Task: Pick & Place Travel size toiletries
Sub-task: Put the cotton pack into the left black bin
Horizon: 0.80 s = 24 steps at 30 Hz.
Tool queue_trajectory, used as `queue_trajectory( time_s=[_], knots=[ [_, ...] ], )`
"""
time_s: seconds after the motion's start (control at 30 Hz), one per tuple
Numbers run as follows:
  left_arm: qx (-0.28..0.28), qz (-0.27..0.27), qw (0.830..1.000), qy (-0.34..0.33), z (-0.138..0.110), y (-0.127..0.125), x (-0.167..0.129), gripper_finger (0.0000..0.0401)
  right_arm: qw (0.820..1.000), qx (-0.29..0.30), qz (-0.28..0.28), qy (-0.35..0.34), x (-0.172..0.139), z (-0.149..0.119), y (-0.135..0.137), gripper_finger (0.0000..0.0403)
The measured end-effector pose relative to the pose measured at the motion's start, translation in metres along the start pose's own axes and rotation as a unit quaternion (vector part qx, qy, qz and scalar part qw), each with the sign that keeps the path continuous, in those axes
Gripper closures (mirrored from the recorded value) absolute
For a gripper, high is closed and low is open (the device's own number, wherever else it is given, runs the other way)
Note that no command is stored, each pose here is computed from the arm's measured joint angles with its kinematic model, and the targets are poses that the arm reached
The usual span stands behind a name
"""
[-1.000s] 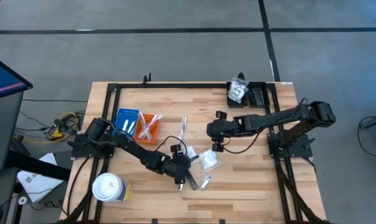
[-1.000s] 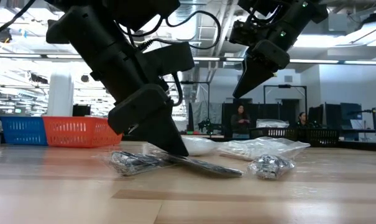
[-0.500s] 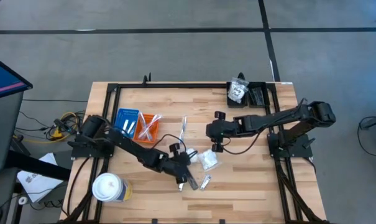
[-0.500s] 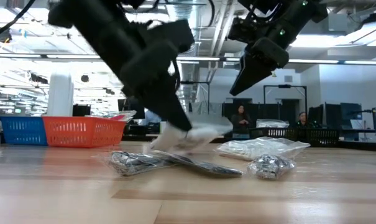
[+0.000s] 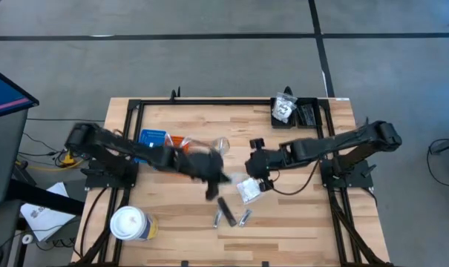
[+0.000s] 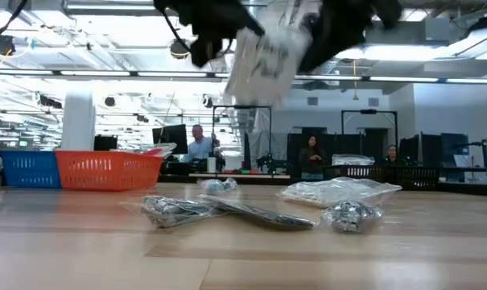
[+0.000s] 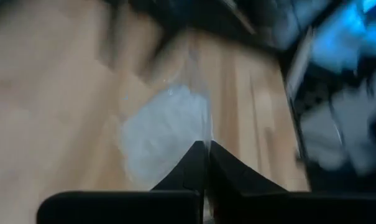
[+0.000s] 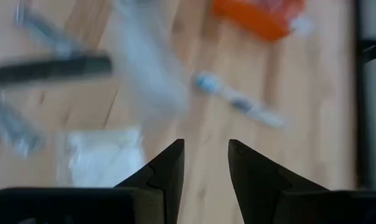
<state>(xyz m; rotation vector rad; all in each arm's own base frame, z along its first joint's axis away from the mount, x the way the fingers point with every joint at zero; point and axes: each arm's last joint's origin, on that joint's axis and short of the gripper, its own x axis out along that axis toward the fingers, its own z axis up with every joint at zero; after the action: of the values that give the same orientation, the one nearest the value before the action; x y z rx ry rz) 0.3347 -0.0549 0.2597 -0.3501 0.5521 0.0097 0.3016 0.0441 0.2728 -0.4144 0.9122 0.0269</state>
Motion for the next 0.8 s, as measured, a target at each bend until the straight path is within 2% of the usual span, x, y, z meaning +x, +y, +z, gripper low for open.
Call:
queue_trajectory(
  time_s=[0.1, 0.17, 0.3, 0.4, 0.67, 0.73, 0.8],
  knots=[
    [-0.019, 0.012, 0.999, -0.036, 0.019, 0.013, -0.025, 0.0401, 0.999, 0.02, -0.016, -0.043, -0.021, 0.023, -0.017, 0.0285],
    [-0.017, 0.011, 0.999, -0.038, 0.014, 0.014, -0.035, 0.0401, 0.997, 0.025, -0.014, -0.07, -0.032, 0.034, -0.026, 0.0285],
    [-0.031, 0.002, 0.999, -0.035, -0.007, 0.017, -0.046, 0.0401, 0.993, -0.003, 0.011, -0.117, -0.044, 0.046, -0.031, 0.0285],
    [-0.036, -0.004, 0.998, -0.052, -0.013, 0.021, -0.053, 0.0401, 0.989, -0.02, 0.026, -0.146, -0.04, 0.049, -0.028, 0.0285],
    [-0.024, -0.042, 0.998, -0.041, -0.02, 0.026, -0.063, 0.0401, 0.984, -0.07, 0.038, -0.156, -0.016, 0.06, -0.01, 0.0285],
    [-0.019, -0.056, 0.998, -0.038, -0.02, 0.024, -0.063, 0.0401, 0.987, -0.088, 0.051, -0.122, -0.009, 0.053, -0.003, 0.0285],
    [-0.023, -0.061, 0.997, -0.028, -0.021, 0.024, -0.062, 0.0401, 0.987, -0.089, 0.045, -0.127, 0.0, 0.059, -0.001, 0.0285]
  ],
)
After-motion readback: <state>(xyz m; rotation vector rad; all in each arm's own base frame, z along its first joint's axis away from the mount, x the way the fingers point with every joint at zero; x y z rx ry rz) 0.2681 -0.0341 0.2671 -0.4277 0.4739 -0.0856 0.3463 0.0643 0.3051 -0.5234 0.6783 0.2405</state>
